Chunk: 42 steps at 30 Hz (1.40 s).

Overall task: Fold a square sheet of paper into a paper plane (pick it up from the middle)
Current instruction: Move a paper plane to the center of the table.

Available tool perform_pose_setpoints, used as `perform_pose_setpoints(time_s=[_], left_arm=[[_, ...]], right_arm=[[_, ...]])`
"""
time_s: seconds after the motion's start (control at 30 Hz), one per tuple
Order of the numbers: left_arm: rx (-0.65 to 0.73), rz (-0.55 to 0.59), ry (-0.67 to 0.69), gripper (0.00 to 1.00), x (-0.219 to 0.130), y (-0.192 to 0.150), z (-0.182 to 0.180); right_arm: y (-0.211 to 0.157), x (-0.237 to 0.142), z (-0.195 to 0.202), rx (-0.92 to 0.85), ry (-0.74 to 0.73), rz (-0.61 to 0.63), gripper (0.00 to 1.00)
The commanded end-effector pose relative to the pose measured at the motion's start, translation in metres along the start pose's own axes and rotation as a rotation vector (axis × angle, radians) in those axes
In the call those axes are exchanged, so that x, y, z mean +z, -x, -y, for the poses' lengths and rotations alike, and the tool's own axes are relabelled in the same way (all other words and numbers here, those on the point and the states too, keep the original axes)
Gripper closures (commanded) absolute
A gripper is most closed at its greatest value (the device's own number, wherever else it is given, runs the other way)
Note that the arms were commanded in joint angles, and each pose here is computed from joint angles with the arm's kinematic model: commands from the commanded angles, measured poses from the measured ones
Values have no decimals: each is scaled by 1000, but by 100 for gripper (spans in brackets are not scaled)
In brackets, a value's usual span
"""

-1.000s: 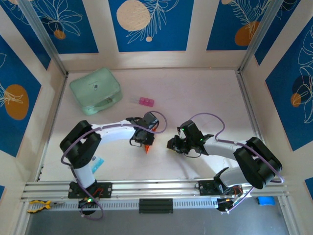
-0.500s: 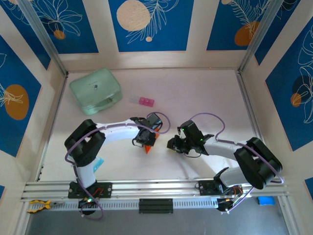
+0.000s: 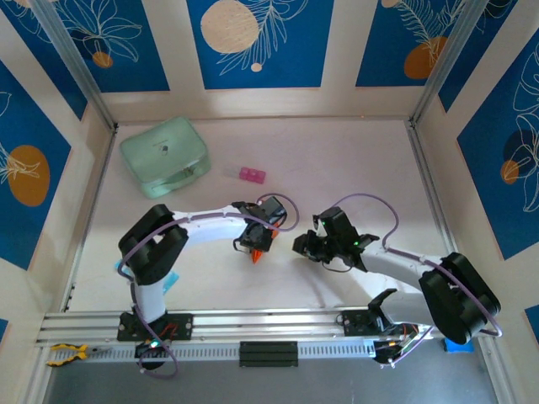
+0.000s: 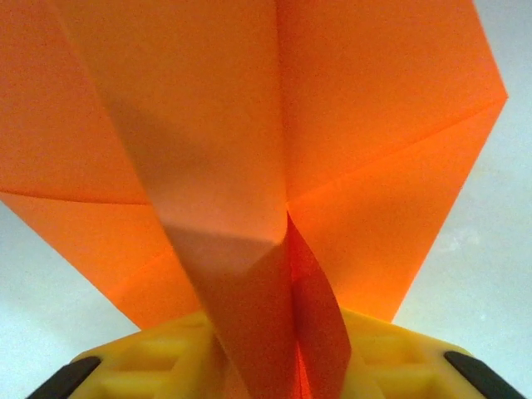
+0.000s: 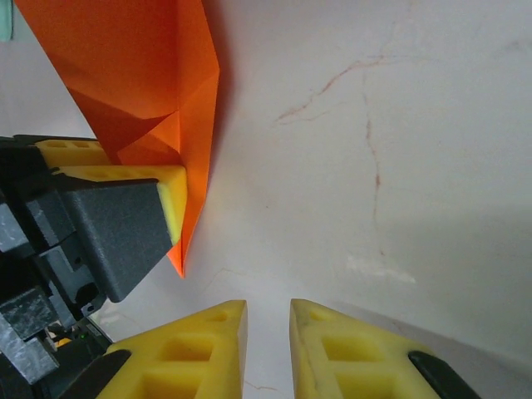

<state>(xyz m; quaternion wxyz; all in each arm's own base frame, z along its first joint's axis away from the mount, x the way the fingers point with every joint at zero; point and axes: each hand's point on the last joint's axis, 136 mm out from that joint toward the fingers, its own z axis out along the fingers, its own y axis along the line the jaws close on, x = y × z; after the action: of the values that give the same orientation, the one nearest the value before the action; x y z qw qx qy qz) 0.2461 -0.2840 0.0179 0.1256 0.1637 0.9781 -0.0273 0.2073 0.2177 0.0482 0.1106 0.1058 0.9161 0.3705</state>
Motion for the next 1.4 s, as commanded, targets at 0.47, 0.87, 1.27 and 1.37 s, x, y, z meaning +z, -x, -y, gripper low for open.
perform_pose_setpoints(time_s=[0.47, 0.87, 1.27, 1.37], left_arm=[[-70, 52, 12, 62, -32, 14, 5], [-55, 130, 4, 56, -60, 29, 1], [-50, 157, -2, 55, -63, 34, -9], [-64, 186, -16, 55, -71, 38, -17]], right_arm=[[-5, -3, 10, 6, -4, -17, 78], [-4, -4, 8, 14, -5, -15, 77], [-3, -5, 4, 10, -8, -14, 77], [-1, -5, -1, -3, 4, -17, 76]])
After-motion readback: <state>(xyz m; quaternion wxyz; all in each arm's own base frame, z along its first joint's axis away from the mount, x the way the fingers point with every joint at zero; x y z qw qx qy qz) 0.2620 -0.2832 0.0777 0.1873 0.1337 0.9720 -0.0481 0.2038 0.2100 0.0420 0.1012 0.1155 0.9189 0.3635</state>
